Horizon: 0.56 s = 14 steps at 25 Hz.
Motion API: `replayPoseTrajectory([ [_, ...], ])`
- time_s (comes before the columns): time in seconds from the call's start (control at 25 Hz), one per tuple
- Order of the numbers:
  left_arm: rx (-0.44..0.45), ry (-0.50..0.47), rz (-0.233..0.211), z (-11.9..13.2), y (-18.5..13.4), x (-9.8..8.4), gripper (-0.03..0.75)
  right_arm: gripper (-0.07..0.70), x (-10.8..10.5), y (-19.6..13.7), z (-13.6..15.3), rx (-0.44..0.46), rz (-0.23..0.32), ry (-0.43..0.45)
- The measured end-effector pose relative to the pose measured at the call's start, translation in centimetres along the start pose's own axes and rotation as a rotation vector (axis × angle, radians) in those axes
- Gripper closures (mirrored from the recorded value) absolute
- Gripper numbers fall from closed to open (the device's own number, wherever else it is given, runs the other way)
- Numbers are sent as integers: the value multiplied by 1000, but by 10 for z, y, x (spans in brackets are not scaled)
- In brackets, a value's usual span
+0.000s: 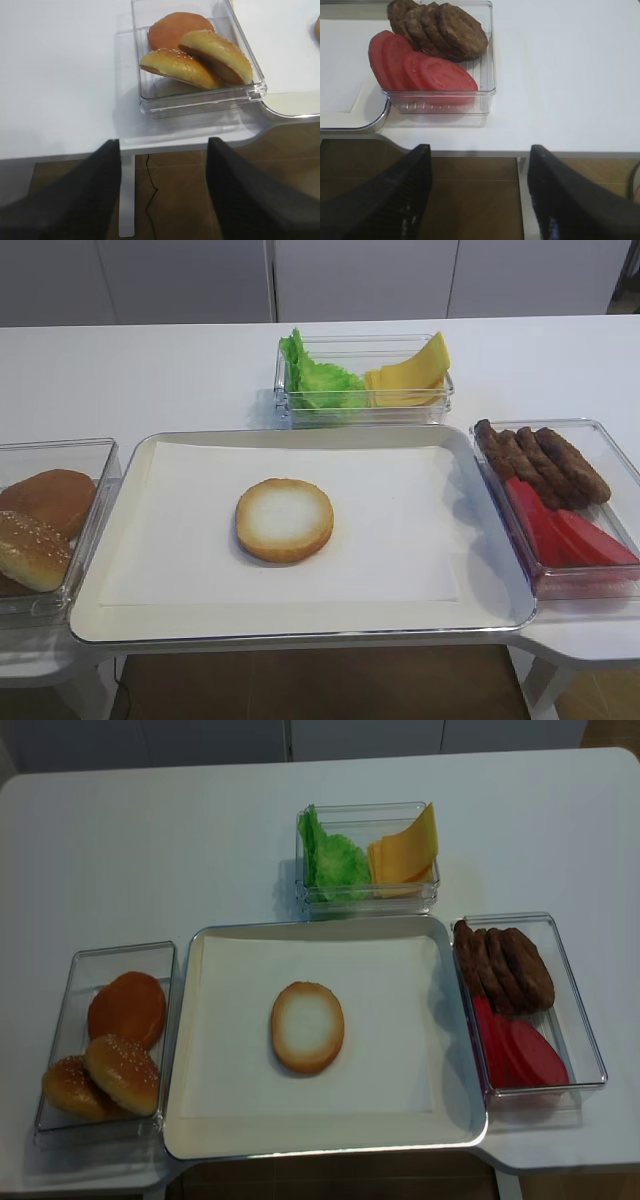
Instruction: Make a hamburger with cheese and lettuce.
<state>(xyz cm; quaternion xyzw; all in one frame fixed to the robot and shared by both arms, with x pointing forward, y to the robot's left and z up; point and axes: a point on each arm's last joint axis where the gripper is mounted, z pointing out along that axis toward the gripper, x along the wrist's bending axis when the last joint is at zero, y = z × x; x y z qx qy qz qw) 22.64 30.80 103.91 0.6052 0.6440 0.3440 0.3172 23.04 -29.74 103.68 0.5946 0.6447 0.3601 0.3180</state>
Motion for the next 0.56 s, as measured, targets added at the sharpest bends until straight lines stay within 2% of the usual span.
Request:
replayPoseTrajectory([
  [0.56, 0, 0, 0, 0, 0, 0, 312, 157, 0, 0, 0, 0, 0, 0],
])
